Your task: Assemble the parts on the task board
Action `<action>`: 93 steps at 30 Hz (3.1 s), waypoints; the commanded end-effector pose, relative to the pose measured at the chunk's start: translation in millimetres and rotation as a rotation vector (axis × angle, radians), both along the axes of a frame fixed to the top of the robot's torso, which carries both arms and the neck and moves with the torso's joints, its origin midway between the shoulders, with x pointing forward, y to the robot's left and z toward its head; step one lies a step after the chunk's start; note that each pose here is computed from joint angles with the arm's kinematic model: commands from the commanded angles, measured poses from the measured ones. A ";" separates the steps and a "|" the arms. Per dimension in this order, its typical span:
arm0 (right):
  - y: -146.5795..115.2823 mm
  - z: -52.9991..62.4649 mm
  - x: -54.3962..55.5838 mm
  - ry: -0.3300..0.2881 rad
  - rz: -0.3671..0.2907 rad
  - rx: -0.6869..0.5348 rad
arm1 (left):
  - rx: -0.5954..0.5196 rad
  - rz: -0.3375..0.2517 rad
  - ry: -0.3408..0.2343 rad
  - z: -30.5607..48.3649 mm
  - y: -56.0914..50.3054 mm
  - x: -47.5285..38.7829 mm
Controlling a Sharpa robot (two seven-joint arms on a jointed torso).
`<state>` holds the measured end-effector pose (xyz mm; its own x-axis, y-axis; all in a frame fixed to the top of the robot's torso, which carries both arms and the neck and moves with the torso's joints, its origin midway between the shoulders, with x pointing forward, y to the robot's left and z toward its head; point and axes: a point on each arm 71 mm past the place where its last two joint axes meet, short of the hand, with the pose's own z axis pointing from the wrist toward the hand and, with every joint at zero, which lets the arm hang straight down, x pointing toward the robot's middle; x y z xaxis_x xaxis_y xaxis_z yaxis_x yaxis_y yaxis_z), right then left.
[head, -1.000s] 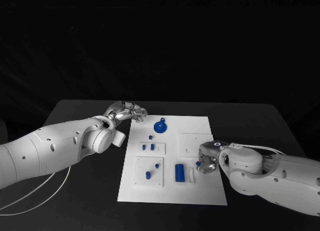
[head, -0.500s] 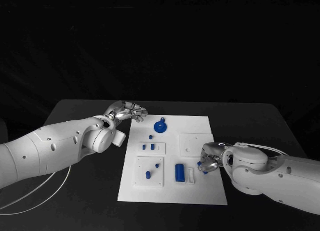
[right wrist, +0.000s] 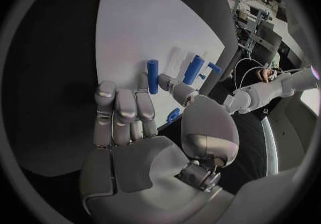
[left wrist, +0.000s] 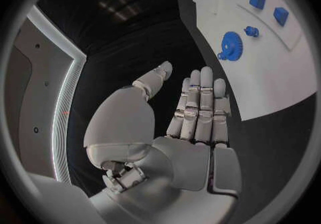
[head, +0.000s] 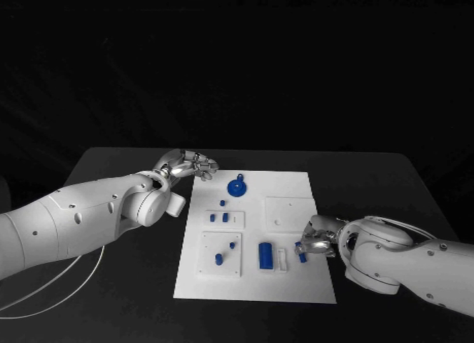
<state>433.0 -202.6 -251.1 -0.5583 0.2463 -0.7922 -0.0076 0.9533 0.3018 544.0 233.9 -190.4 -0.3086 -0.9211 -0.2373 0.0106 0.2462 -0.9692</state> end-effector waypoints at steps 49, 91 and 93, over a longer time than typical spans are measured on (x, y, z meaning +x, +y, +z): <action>27.6 -11.0 -12.3 0.168 -0.054 0.193 | -0.011 -0.016 0.002 0.7 -2.8 -0.7; 34.5 -10.3 -16.4 0.186 0.011 0.207 | -0.010 -0.016 0.005 0.4 -2.3 -0.5; 34.4 -10.2 -16.5 0.185 0.012 0.207 | -0.010 -0.017 0.005 0.4 -2.4 -0.6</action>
